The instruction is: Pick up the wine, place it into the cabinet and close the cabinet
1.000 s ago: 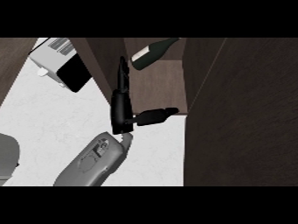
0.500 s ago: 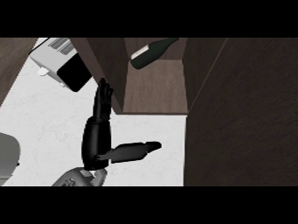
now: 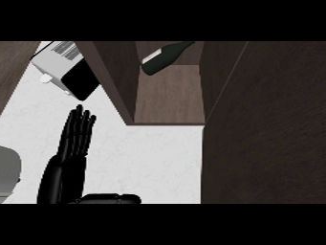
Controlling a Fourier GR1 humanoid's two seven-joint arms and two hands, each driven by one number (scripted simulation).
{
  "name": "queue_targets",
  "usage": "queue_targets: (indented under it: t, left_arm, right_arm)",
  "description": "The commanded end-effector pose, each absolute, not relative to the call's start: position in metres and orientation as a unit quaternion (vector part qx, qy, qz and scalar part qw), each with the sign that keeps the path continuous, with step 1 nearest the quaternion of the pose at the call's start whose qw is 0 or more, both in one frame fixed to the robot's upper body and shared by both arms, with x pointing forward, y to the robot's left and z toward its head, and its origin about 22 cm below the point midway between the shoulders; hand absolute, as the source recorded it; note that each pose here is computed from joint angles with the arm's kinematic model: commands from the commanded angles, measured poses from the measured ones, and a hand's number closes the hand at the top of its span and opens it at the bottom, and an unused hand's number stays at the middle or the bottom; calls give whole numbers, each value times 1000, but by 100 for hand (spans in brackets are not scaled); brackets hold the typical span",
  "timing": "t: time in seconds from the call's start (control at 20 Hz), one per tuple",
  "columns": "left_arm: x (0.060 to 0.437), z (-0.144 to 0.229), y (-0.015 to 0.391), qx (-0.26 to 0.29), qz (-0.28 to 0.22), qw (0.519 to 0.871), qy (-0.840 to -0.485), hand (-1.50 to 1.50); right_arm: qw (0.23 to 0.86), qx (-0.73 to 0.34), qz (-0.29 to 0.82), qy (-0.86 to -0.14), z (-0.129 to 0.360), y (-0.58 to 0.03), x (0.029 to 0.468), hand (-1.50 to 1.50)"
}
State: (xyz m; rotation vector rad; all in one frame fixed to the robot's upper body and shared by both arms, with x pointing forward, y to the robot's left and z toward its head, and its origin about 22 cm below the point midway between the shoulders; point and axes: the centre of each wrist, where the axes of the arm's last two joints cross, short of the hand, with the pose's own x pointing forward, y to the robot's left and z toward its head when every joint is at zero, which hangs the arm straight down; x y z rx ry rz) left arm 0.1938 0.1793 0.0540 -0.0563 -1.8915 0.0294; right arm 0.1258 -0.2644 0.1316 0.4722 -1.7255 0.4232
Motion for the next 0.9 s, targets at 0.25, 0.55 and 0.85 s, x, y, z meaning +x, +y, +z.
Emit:
queue_targets:
  t: [0.25, 0.55, 0.85]
  left_arm:
    - [156, 48, 226, -74, -11, 586, -807, 150]
    - [155, 61, 251, -68, -16, 579, -812, 150]
    - [150, 58, 277, -72, -12, 589, -805, 150]
  right_arm:
    - [571, 196, 309, -734, 163, -258, 106, 150]
    - [561, 224, 301, -738, 162, -264, 96, 150]
    - [572, 316, 287, -700, 157, -248, 107, 150]
